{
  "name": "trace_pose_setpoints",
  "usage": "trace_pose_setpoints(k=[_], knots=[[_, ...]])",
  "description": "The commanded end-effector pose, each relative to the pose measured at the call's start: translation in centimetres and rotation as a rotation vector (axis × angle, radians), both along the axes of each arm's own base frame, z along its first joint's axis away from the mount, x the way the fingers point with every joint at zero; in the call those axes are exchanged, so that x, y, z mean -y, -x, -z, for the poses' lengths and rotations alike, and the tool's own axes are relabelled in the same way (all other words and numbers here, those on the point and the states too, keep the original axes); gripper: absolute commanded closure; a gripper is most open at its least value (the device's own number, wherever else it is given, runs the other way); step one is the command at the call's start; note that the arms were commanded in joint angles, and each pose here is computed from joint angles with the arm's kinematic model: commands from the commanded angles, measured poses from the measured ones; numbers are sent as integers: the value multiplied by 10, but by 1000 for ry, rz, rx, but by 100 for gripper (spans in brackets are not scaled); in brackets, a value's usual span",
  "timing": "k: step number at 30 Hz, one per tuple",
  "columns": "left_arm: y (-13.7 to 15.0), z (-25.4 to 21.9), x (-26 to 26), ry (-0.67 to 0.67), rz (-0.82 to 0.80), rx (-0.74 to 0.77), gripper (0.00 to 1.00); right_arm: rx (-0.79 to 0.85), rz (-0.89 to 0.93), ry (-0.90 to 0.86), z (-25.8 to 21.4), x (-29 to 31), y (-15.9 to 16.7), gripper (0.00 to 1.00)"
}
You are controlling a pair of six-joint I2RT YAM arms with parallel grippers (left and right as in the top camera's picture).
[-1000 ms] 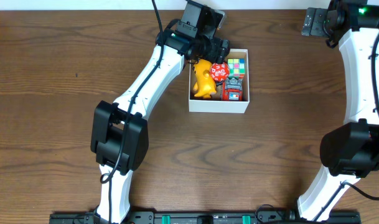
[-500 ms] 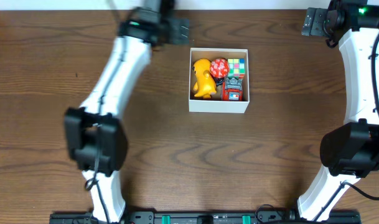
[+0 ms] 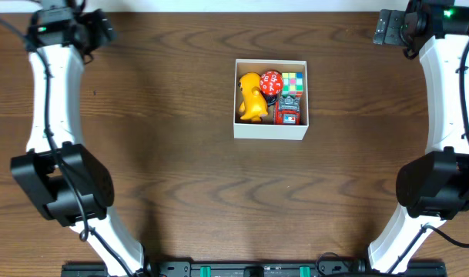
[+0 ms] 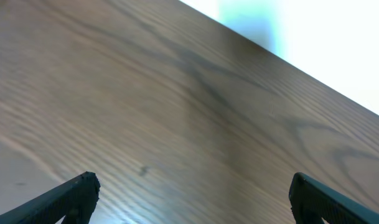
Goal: Pack container
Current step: 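Raise the left gripper and move it to the upper left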
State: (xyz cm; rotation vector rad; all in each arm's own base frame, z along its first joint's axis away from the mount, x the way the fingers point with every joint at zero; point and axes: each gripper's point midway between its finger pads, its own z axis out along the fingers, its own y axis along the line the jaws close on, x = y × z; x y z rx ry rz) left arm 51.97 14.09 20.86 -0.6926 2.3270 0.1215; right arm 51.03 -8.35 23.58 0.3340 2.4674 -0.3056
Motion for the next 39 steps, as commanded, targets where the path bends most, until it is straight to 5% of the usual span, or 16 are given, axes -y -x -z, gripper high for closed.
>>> trace_pose_setpoints(k=[1,39], knots=[[8,1,-18,-2,-48,-15,2,0,18,-9,2,3,0,1],[18,8,-20,9,-56,-60,2,0,19,-9,2,3,0,1]])
